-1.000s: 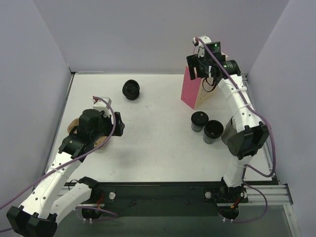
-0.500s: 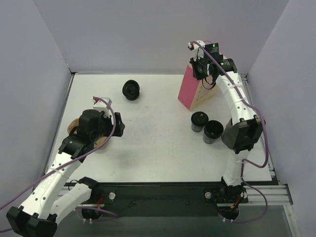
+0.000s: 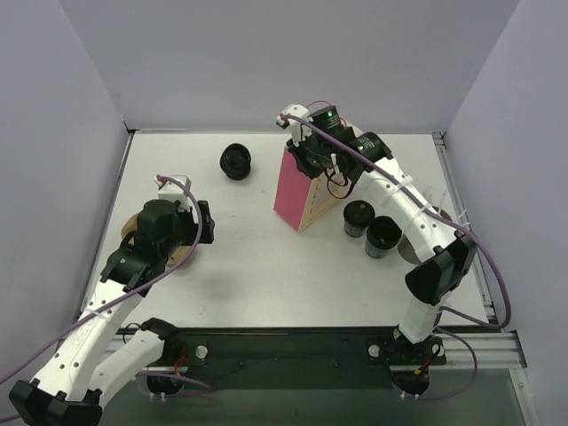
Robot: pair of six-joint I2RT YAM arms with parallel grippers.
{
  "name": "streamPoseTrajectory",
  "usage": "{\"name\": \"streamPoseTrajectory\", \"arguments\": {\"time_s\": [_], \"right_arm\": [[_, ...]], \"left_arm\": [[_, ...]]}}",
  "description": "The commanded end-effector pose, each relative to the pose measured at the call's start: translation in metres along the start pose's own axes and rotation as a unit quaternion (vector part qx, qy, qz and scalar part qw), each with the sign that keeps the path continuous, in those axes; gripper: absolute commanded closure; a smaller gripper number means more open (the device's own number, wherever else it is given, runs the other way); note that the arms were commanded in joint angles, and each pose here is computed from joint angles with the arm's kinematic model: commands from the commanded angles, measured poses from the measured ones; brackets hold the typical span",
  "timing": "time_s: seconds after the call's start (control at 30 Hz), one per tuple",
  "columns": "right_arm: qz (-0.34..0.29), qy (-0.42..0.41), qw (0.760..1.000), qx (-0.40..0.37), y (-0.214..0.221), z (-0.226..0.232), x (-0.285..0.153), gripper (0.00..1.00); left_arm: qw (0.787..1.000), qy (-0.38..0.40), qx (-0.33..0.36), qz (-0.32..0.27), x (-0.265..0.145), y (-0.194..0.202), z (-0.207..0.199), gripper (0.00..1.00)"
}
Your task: Pack the takeout coffee
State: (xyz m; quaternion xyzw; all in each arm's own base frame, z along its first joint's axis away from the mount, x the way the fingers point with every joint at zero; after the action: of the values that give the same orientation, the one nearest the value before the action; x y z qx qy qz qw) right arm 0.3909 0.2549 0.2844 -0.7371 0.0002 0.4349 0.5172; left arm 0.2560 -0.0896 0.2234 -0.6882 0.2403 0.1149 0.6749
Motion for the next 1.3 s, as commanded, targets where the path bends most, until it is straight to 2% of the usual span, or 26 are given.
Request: {"name": "streamPoseTrajectory", "arguments": {"time_s": [0.0,0.23,0.47,0.53,0.63,0.67,0.7,0.77,0.83,1.03,1.17,1.27], "right_arm": [[-0.021,0.015,1.000,-0.010,0.000,0.028,-0.036,1.00],[-0.029,0.057,0.998,0.020,0.007,0.086,-0.055,1.00],[0.000,0.058,0.996,0.072,0.035,0.124,-0.040,1.00],[-0.005,0.046,0.996,0.082,0.032,0.138,-0.041,0.95],[-0.017,0.022,0.996,0.085,0.020,0.150,-0.047,0.79],[-0.023,0.013,0.996,0.087,0.015,0.152,-0.052,0.68],[-0.028,0.001,0.995,0.091,0.010,0.154,-0.056,0.63],[-0.046,-0.013,0.994,0.101,-0.002,0.151,-0.072,0.54],[-0.060,-0.026,0.990,0.125,-0.010,0.141,-0.088,0.52],[-0.089,0.018,0.982,0.167,-0.014,0.085,-0.108,0.52],[-0.098,0.067,0.977,0.175,-0.011,0.047,-0.115,0.51],[-0.106,0.077,0.974,0.183,-0.012,0.036,-0.121,0.49]], "left_arm": [[0.998,-0.047,-0.012,-0.037,-0.010,-0.012,0.019,0.08],[0.997,-0.068,-0.021,-0.035,-0.010,-0.012,0.028,0.08],[0.995,-0.097,-0.027,-0.024,-0.007,-0.007,0.037,0.08],[0.994,-0.103,-0.028,-0.019,-0.005,-0.006,0.038,0.08],[0.994,-0.108,-0.027,-0.013,-0.003,-0.004,0.040,0.08],[0.994,-0.108,-0.027,-0.013,-0.004,-0.004,0.040,0.08],[0.994,-0.107,-0.025,-0.012,-0.003,-0.003,0.039,0.08],[0.995,-0.098,-0.024,-0.012,-0.002,-0.003,0.036,0.08],[0.997,-0.068,-0.020,-0.021,-0.002,-0.008,0.027,0.09],[0.997,0.038,-0.027,-0.062,-0.010,-0.041,-0.010,0.11],[0.995,0.060,-0.037,-0.070,-0.018,-0.067,-0.020,0.12],[0.996,0.048,-0.046,-0.063,-0.020,-0.078,-0.019,0.12]]}}
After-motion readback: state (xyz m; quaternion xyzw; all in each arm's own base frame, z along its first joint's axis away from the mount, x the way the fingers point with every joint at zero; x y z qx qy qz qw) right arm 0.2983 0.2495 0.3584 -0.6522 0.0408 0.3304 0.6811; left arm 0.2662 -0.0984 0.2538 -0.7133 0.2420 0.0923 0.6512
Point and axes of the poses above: each gripper's point midway between its finger pads, its own x axis out along the fingers, its own z axis along the line the jaws close on, y = z × x, the point moved 1 cm from there along -x, back along the fingers, and after that the axes turned 6 degrees about x, right-handed, at the moved point
